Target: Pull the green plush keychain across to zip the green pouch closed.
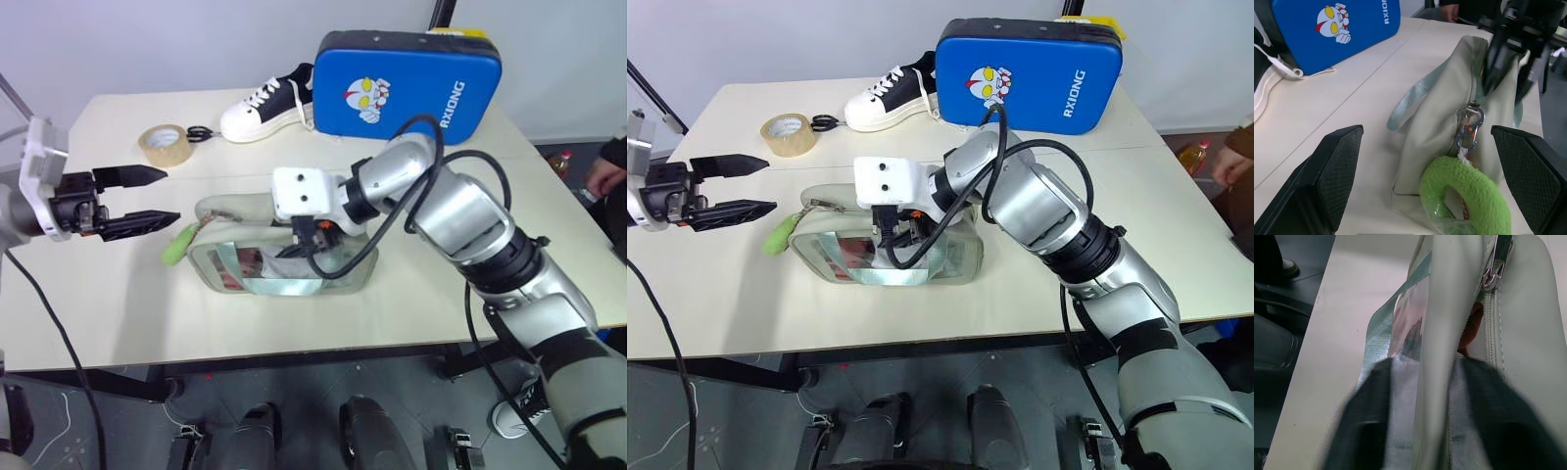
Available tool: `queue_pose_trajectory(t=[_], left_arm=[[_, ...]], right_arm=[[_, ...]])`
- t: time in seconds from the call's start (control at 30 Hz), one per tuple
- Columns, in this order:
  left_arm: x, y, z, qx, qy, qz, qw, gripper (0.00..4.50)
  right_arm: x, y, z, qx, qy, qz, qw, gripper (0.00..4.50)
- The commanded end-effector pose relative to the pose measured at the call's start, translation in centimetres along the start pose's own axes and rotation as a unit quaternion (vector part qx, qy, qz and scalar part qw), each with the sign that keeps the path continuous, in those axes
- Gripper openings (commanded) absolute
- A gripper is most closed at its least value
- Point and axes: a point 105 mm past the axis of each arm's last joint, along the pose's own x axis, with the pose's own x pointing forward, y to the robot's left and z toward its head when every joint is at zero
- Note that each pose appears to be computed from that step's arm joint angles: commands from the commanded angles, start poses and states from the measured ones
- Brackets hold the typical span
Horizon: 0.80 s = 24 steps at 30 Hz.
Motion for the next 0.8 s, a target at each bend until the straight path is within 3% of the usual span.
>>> queue_pose_trajectory(t=[0.03, 0.07, 0.5, 0.63, 0.8], left_arm=[[-0.2, -0.1, 1.1, 0.018, -0.005, 0.000, 1.000, 4.50], [-0.3, -0.1, 1.1, 0.019, -0.004, 0.001, 1.000, 4.50], [-1.0, 0.1, 0.7, 0.014, 0.013, 0.009, 1.000, 4.50], [-0.6, -0.2, 0.4, 0.013, 0.017, -0.001, 1.000, 4.50], [-0.3, -0.6, 0.1, 0.011, 0.015, -0.008, 1.000, 4.50]], right_arm=[[-0.6, -0.2, 0.4, -0.016, -0.002, -0.007, 1.000, 4.18], [-0.8, -0.3, 0.4, -0.015, -0.003, -0.010, 1.000, 4.45], [-5.6, -1.2, 1.4, 0.045, -0.061, -0.028, 0.997, 4.45], [-7.3, -1.4, 0.5, 0.057, -0.062, -0.055, 0.995, 4.45], [-9.1, 0.5, -2.7, 0.084, -0.024, -0.076, 0.993, 4.45]])
